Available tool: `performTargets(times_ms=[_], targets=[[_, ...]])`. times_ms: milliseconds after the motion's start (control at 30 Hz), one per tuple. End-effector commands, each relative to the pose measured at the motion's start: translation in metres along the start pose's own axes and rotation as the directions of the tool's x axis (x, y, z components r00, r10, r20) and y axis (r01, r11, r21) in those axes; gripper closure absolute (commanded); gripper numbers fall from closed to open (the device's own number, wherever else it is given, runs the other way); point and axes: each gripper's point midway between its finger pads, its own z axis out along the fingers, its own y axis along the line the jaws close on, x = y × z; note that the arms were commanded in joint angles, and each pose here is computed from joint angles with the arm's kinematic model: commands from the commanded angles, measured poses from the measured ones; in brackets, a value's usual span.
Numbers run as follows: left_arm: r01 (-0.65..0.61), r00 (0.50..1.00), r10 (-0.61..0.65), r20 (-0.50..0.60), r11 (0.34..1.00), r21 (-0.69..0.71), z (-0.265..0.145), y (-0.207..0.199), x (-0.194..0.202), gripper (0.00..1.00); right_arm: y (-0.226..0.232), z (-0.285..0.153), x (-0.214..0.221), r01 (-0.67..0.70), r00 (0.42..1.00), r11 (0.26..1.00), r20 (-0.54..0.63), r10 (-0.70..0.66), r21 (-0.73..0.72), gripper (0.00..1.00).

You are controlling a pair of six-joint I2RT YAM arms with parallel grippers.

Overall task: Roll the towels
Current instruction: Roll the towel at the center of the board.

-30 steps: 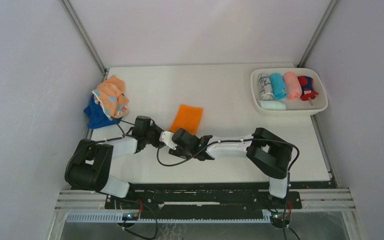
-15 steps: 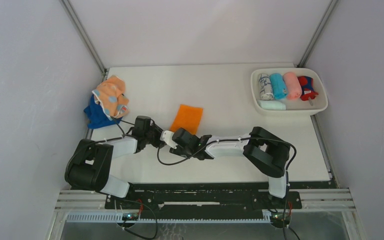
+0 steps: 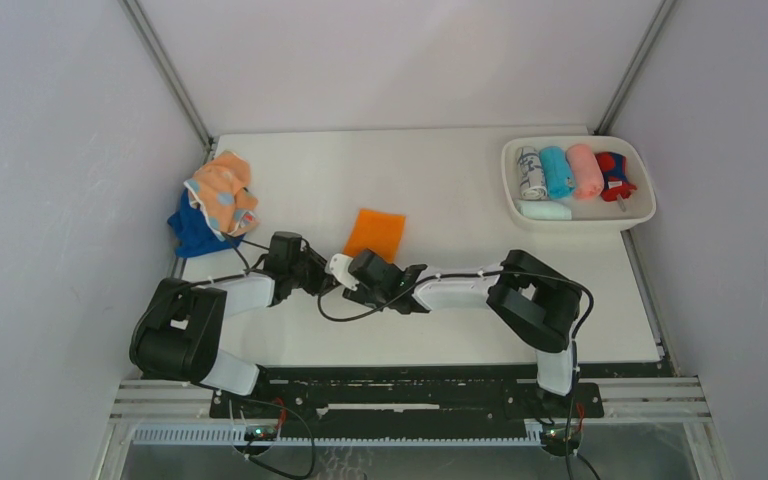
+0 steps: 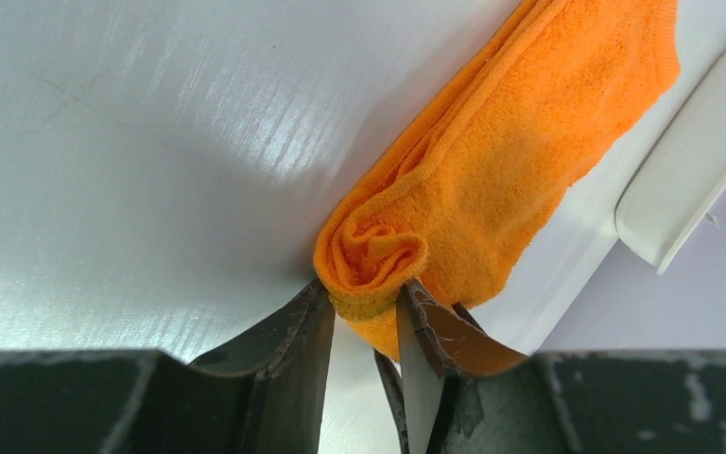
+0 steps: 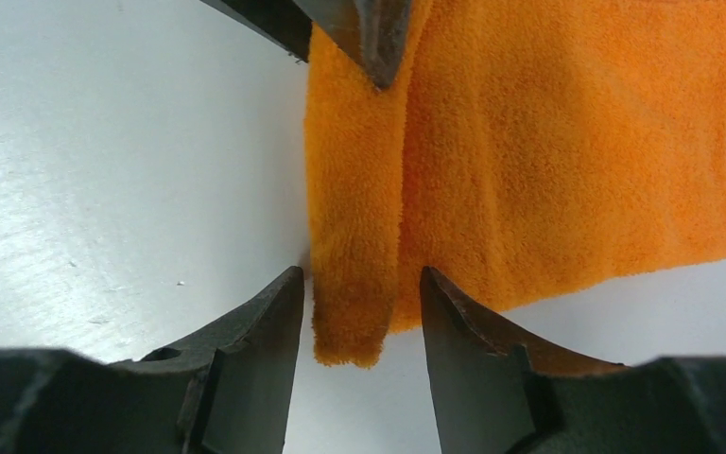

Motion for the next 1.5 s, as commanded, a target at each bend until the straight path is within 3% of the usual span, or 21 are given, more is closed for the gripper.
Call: performTargets(times_ms=[0, 167, 333, 533, 667, 767, 900, 1033, 1233, 1467], targets=[[-0.023, 0.999, 0.008, -0.048, 0.940, -0.339, -0.006, 0.096, 0.021, 0.63, -0.003, 0.006, 0.002, -0.002, 1.000, 1.000, -0.011, 0.002, -0.012, 0.52], [-0.027, 0.999, 0.011, -0.047, 0.941, -0.338, -0.006, 0.094, 0.020, 0.63, 0.009, 0.017, 0.021, 0.007, 0.998, 0.998, -0.067, -0.010, -0.055, 0.58], [-0.031, 0.999, 0.020, -0.036, 0.938, -0.346, -0.009, 0.094, 0.017, 0.63, 0.026, 0.013, 0.023, -0.077, 0.995, 0.981, -0.076, 0.065, -0.179, 0.76], [-0.033, 0.999, 0.033, -0.006, 0.939, -0.344, -0.018, 0.092, 0.013, 0.63, 0.052, -0.012, 0.004, -0.272, 0.961, 0.858, -0.081, 0.264, -0.437, 0.97], [-0.032, 0.999, 0.033, -0.002, 0.943, -0.332, -0.021, 0.089, 0.013, 0.62, 0.059, -0.022, -0.010, -0.458, 0.872, 0.665, -0.151, 0.466, -0.590, 1.00], [-0.024, 1.000, 0.027, 0.005, 0.954, -0.300, -0.024, 0.083, 0.014, 0.59, 0.056, -0.022, -0.014, -0.576, 0.774, 0.492, -0.243, 0.585, -0.653, 1.00], [0.003, 0.999, 0.007, 0.041, 0.973, -0.229, -0.032, 0.071, 0.013, 0.49, 0.049, -0.013, -0.010, -0.713, 0.608, 0.258, -0.392, 0.691, -0.652, 1.00], [0.015, 0.997, -0.005, 0.072, 0.990, -0.137, -0.044, 0.053, 0.012, 0.38, 0.048, -0.004, 0.003, -0.794, 0.458, 0.091, -0.493, 0.740, -0.601, 1.00], [0.027, 0.997, -0.025, 0.069, 0.999, -0.042, -0.050, 0.037, 0.016, 0.30, 0.046, 0.006, 0.022, -0.837, 0.317, -0.043, -0.547, 0.774, -0.546, 1.00], [0.001, 0.999, -0.005, 0.045, 0.996, 0.085, -0.041, 0.006, 0.019, 0.29, 0.050, 0.013, 0.032, -0.857, 0.260, -0.101, -0.592, 0.763, -0.506, 1.00]])
